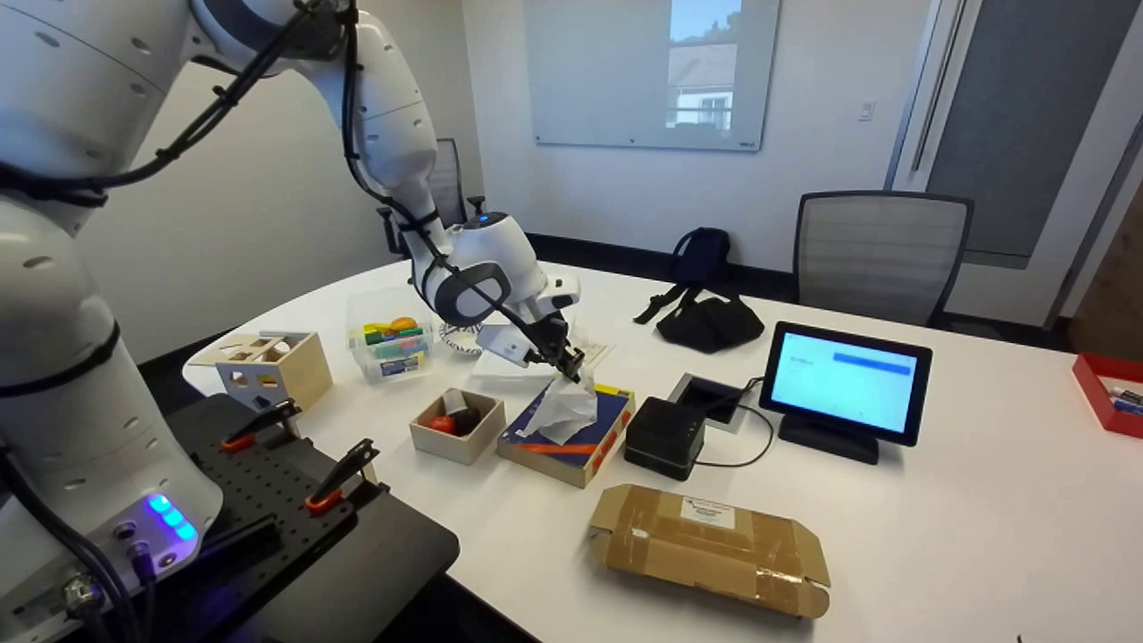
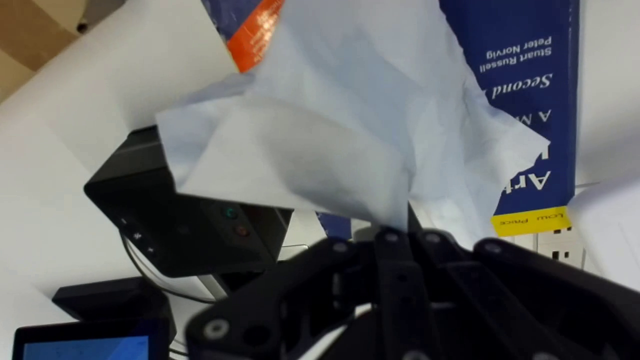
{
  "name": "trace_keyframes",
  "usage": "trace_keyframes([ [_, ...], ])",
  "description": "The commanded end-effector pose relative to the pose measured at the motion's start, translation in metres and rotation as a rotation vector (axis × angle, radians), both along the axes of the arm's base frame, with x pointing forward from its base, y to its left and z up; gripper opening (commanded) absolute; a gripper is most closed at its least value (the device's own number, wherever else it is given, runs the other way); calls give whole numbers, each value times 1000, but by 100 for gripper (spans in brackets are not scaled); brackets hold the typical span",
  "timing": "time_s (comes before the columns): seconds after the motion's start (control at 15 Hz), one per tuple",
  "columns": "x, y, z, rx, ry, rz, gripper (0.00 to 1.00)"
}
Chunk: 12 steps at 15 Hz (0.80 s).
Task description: Use the paper towel to wipe the book
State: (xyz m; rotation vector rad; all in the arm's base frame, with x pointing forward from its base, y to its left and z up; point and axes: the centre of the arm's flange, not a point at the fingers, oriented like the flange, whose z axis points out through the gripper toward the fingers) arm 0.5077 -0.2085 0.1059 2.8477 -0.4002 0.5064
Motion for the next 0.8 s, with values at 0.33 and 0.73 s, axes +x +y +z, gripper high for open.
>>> trace_keyframes([
  [0.33,59,-15,-55,69,35,-7,0],
  [0.73,83,16,-81,116,55,51,0],
])
